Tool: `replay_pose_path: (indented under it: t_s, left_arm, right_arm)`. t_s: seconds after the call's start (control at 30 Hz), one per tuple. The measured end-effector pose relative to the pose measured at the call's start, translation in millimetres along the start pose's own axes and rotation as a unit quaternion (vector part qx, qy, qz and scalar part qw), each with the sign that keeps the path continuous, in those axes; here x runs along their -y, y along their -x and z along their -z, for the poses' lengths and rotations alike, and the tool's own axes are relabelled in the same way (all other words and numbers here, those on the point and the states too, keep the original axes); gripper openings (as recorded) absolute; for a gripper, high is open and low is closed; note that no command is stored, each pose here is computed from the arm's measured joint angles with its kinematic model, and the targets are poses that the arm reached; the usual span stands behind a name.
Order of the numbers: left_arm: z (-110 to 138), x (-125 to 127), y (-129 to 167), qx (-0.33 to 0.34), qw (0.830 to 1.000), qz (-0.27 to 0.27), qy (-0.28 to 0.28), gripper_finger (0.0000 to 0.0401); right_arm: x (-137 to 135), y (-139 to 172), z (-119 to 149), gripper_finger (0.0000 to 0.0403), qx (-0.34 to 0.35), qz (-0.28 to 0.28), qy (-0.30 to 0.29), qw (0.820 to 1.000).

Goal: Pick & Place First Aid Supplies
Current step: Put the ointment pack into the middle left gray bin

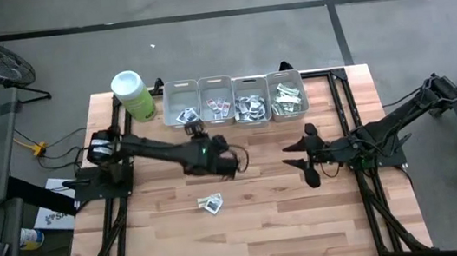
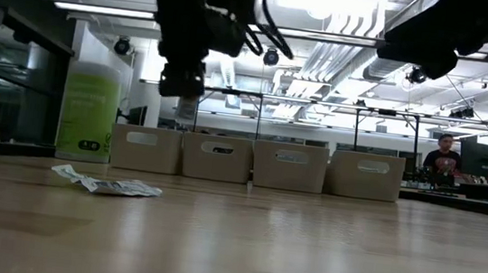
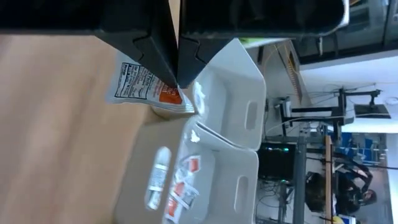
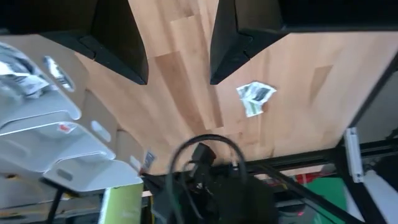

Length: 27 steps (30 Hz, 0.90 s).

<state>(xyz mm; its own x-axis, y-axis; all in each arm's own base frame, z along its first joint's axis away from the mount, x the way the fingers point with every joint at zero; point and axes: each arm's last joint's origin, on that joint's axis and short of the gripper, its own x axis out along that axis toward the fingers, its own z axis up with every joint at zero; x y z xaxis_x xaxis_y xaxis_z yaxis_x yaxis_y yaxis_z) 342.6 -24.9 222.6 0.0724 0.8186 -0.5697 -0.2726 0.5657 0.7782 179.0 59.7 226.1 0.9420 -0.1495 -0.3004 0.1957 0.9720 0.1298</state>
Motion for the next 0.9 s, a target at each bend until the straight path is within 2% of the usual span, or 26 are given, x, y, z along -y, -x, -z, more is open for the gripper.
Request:
replay_pose_path:
  t_s: [0.3, 0.57, 0.7, 0.8, 0.9]
  left_arm:
    - [-30.1, -40.3, -65.7, -0.003, 1.0, 0.001, -0.018, 0.0]
    - [-43.4, -85.4, -124.0, 0.018, 0.999, 0.046, 0.014, 0.0]
    - [-38.9, -103.8, -148.4, 0.028, 0.994, 0.11, 0.011, 0.0]
    - [-32.7, -116.4, -166.2, 0.044, 0.982, 0.181, 0.017, 0.0]
    - [-26.5, -128.0, -180.3, 0.055, 0.972, 0.227, 0.037, 0.0]
  right_arm:
    - [3.3, 0.0, -1.2, 0.0165, 0.015, 0.054, 0.047, 0.997]
    - [9.7, -2.7, -8.5, 0.0165, 0.041, 0.093, 0.083, 0.991]
    - [15.9, -5.4, -11.4, 0.0165, 0.044, 0.111, 0.105, 0.987]
    - [21.7, -7.5, -12.9, 0.0165, 0.043, 0.126, 0.104, 0.986]
    - [26.4, -9.3, -13.7, 0.0165, 0.041, 0.135, 0.101, 0.985]
